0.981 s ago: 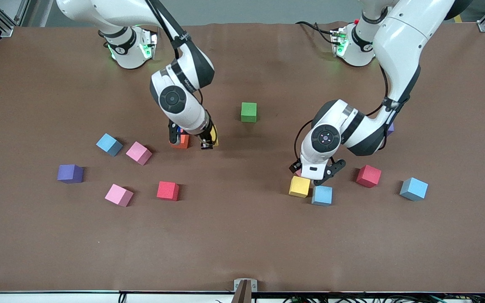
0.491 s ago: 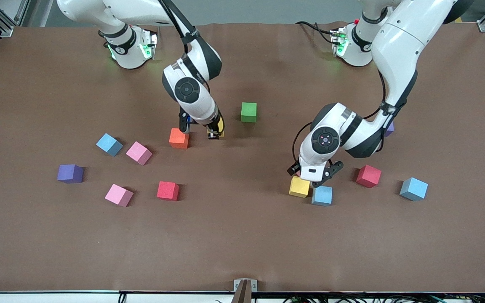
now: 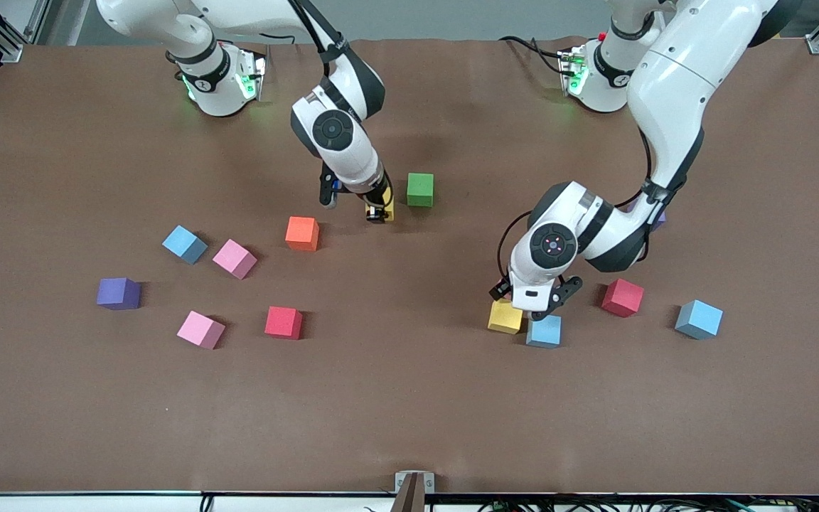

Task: Arrange 11 blocks into digit 3
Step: 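Carry the yellow cube beside green with the right gripper while the left grasps pink, then place the pink cube beside the green cube with the left gripper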

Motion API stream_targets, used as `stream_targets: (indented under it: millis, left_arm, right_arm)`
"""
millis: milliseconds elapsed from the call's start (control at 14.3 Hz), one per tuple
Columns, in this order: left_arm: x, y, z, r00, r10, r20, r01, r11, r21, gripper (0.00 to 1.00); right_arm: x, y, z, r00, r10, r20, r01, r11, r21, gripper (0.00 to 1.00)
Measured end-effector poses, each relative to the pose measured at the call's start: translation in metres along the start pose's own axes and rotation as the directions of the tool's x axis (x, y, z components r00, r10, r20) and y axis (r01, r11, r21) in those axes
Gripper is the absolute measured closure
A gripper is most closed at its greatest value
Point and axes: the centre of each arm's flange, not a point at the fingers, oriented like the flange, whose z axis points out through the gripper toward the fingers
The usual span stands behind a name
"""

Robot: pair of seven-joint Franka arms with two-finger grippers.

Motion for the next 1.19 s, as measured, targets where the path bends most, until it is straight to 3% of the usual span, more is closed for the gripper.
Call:
stream_targets:
  millis: [350,421,561,841,1191]
  left_arm:
    - [0.015,-0.004,0.004,1.000,-0.023,-0.014,0.022,1.000,-0.019,0.15]
    - [0.015,-0.003,0.004,1.000,-0.022,-0.014,0.022,1.000,-0.019,0.20]
    - [0.015,-0.003,0.003,0.999,-0.034,-0.015,0.034,0.999,-0.022,0.41]
    - [0.001,0.003,-0.001,0.983,-0.182,-0.009,0.181,0.983,-0.030,0.47]
    - [-0.070,0.000,-0.020,0.924,-0.383,-0.002,0.383,0.924,-0.024,0.47]
  right_arm:
    - [0.001,0.010,0.008,1.000,-0.011,-0.007,0.011,1.000,-0.003,0.41]
    - [0.000,0.010,0.008,1.000,-0.011,-0.007,0.011,1.000,-0.003,0.41]
    - [-0.001,0.014,0.010,1.000,-0.016,-0.010,0.016,1.000,-0.006,0.41]
    - [-0.005,0.021,0.012,1.000,-0.013,-0.011,0.013,1.000,-0.006,0.41]
    - [-0.009,0.029,0.022,1.000,-0.006,-0.007,0.006,1.000,0.004,0.41]
